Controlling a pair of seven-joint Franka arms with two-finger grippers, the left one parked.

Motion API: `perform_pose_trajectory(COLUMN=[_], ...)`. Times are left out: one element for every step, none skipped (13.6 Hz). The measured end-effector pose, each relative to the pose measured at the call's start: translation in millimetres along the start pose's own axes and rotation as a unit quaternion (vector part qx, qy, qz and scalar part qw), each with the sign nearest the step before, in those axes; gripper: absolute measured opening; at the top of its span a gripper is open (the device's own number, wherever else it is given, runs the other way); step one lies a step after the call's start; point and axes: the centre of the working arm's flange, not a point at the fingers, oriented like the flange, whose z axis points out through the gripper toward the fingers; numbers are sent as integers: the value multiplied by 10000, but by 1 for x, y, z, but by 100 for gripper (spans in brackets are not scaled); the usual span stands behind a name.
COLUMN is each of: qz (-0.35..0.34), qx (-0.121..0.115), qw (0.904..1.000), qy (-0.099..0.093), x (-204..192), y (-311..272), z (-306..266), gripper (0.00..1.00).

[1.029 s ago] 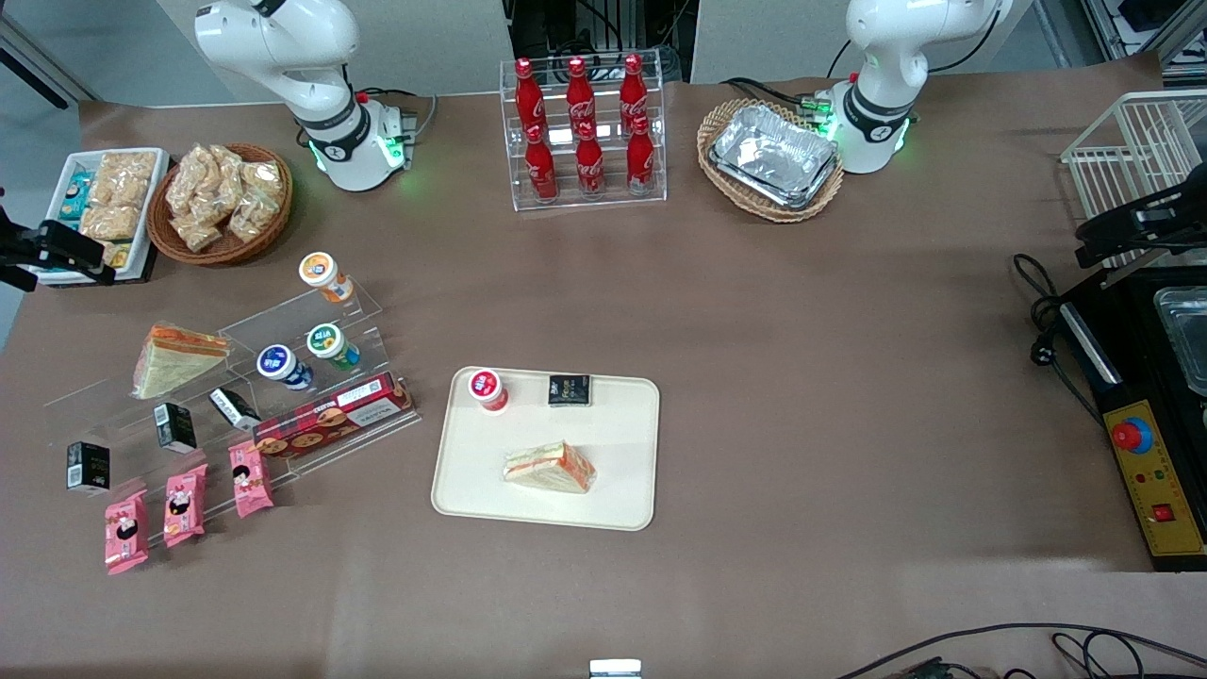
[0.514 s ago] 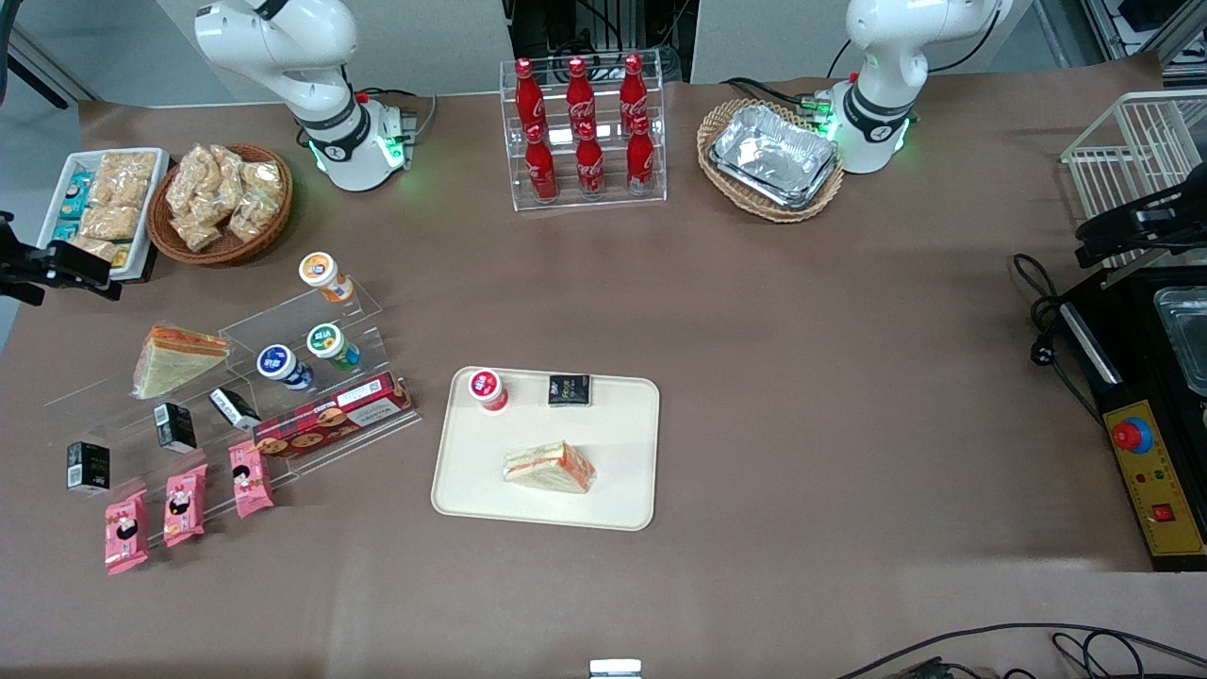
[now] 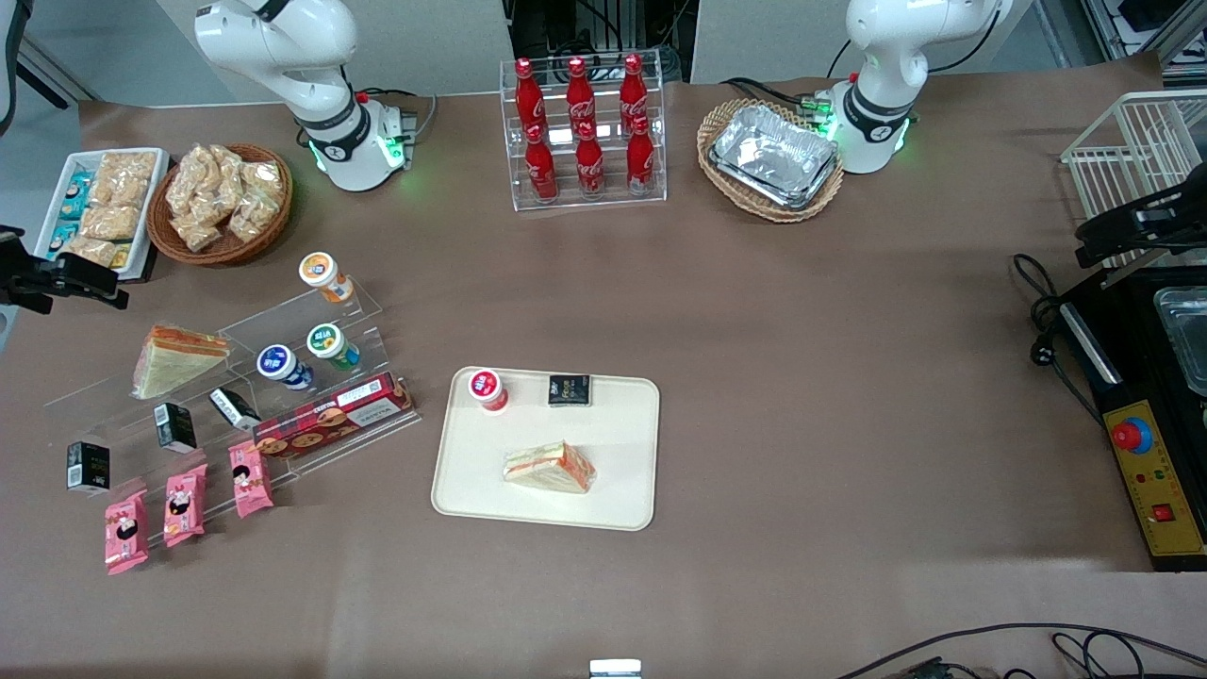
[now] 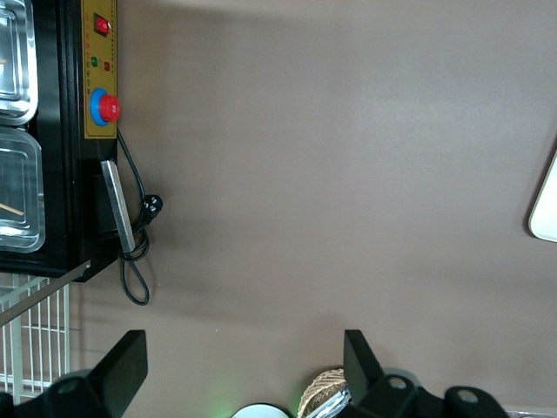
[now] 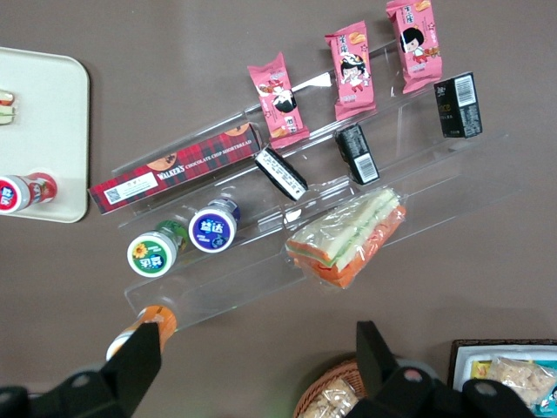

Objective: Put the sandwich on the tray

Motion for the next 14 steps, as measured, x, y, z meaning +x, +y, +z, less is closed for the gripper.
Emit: perform_pose_trajectory(qz=[-15, -33, -52, -77, -123, -192, -275, -378, -491, -600, -685, -726, -729, -713], qx=[25, 34, 37, 39, 37, 32, 26, 17, 7, -4, -11, -17, -19, -19], qw=[10000, 10000, 10000, 10000, 9999, 9998, 9996, 9993, 9988, 9982, 9977, 9974, 9973, 9974], qy=[-3, -1, 0, -1, -1, -2, -3, -3, 0, 6, 18, 32, 49, 67], x=[1, 2, 2, 3, 3, 5, 6, 7, 8, 9, 9, 8, 8, 7], y=[-2, -4, -7, -9, -15, -22, -31, -42, -55, -67, -76, -81, -81, -79], z=[1, 1, 1, 1, 1, 1, 1, 1, 1, 0, -2, -4, -6, -8], gripper=[100, 100, 100, 100, 100, 100, 100, 100, 100, 100, 100, 100, 100, 100])
